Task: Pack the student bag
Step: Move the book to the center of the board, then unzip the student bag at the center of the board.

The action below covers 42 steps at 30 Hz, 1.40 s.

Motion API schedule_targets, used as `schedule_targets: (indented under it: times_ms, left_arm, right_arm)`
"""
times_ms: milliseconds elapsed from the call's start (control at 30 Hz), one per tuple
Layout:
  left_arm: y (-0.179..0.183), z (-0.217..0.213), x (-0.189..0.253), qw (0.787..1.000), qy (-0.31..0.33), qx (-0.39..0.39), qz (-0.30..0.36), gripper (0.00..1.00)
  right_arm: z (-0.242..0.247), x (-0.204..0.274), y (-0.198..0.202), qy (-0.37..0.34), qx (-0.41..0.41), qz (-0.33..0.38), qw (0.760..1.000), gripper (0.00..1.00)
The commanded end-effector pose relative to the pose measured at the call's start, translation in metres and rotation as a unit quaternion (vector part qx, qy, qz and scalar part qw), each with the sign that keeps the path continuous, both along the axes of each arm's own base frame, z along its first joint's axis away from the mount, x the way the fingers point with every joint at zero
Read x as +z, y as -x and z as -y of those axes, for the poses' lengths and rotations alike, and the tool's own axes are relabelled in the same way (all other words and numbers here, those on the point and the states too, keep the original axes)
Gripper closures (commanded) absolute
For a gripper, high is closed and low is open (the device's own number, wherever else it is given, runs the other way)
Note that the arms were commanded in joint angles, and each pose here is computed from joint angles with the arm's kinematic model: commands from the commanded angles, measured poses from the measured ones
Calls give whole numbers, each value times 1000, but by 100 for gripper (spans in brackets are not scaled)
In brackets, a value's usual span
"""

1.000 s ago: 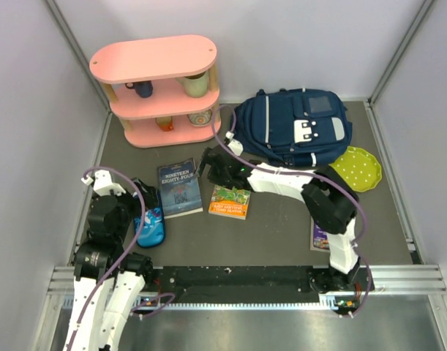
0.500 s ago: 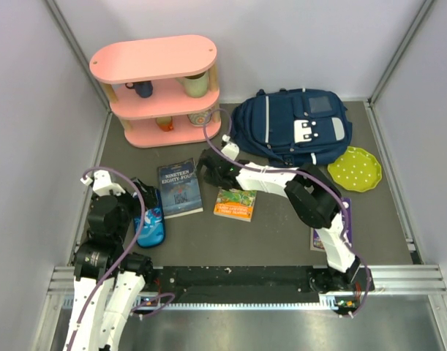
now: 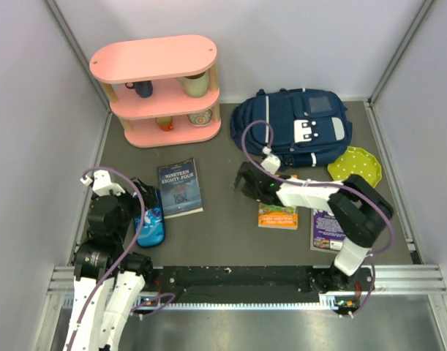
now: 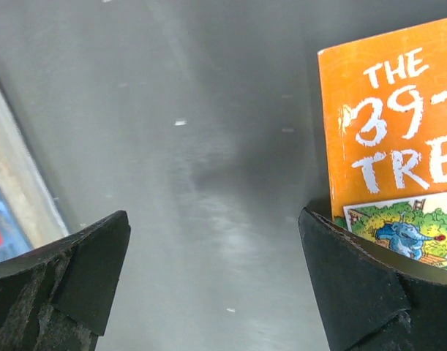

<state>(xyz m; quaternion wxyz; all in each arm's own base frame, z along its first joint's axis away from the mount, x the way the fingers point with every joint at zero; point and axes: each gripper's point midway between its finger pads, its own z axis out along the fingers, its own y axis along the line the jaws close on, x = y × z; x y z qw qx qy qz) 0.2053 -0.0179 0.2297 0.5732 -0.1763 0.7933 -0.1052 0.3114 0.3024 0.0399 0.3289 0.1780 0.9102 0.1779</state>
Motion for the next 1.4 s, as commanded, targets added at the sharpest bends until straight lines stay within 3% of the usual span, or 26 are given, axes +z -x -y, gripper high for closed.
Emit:
schedule_targets:
  times_ms: [0,300,433,567,700,933,1367]
  left_arm:
    - [-1,2,8,1000,5,-3,15,1]
    - [-3,4,5,1000,4,-9,8,1]
    - [-3,4,5,1000,5,-8,9,1]
    - [-3,4,5,1000,4,-10,8,1]
    - [-3,4,5,1000,4,-11,8,1]
    - [-3,4,4,1000,4,-9,7,1]
    - [-3,4,5,1000,5,-11,6,1]
  right_arm:
    - [87,-49,45,116,-16,-68,991,1]
    - [161,-25,38,101,-81,-54,990,1]
    - [161,-3,32,88,-53,-26,994,1]
    - [148,51,14,46,-41,42,997,1]
    - [181,82,-6,-10,-163,60,985,1]
    - [222,82,-36,-71,-309,64,946,1]
    - [245,54,-115,-154,-365,84,914,1]
